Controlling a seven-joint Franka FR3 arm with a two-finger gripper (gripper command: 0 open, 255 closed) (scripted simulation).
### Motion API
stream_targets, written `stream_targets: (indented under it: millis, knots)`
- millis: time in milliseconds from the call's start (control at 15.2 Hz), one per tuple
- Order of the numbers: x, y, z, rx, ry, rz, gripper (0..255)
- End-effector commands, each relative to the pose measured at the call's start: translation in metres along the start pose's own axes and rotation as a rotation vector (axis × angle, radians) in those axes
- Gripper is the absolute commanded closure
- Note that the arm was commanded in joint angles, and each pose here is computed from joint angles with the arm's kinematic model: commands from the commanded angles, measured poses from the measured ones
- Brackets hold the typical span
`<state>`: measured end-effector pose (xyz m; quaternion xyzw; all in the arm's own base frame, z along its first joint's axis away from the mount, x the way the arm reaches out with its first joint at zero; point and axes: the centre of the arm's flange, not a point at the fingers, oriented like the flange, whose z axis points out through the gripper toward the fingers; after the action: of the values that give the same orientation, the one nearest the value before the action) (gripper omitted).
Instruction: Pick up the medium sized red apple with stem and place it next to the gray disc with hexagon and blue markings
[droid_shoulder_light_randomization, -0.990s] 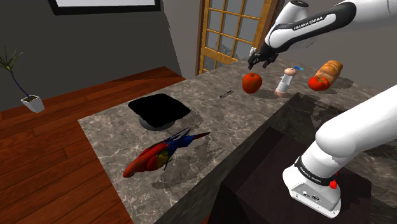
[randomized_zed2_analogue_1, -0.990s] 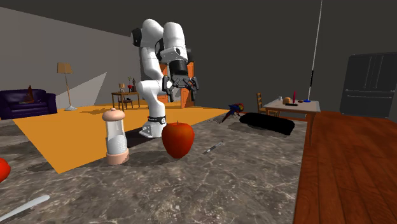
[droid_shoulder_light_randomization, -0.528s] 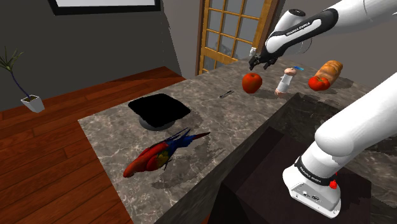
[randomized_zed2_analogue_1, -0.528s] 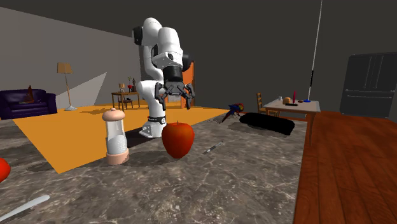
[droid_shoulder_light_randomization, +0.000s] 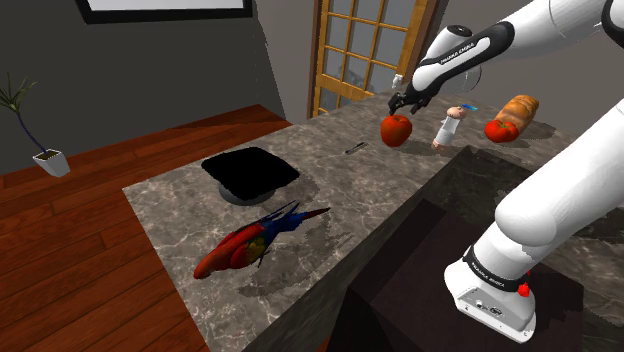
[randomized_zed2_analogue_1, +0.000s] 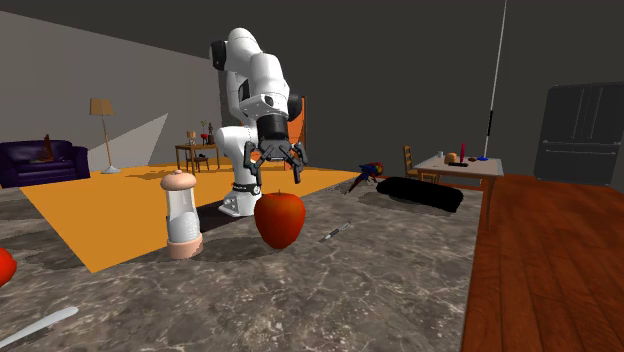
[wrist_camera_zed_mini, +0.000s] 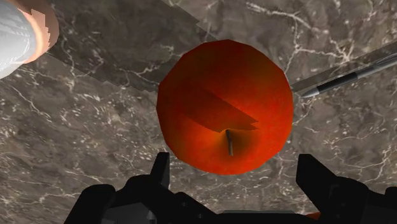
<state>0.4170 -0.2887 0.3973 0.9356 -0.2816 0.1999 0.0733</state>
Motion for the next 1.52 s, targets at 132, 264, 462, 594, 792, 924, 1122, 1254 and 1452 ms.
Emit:
stream_targets:
  millis: [132, 264, 462, 594, 792, 924, 1122, 1254, 1452]
  knots:
    - [0.000, 0.000, 0.000, 0.000, 0.000, 0.000, 0]
    - [0.000, 0.000, 0.000, 0.000, 0.000, 0.000, 255]
    - [0.000, 0.000, 0.000, 0.000, 0.000, 0.000, 255]
    - [0.000, 0.000, 0.000, 0.000, 0.000, 0.000, 255]
    - [0.000, 0.000, 0.000, 0.000, 0.000, 0.000, 255]
    - [0.002, 0.000, -0.004, 0.000, 0.000, 0.000, 255]
    - [0.009, 0.001, -0.019, 0.000, 0.000, 0.000, 255]
    - [0.013, 0.001, -0.028, 0.000, 0.000, 0.000, 255]
    - [0.020, 0.001, -0.043, 0.000, 0.000, 0.000, 255]
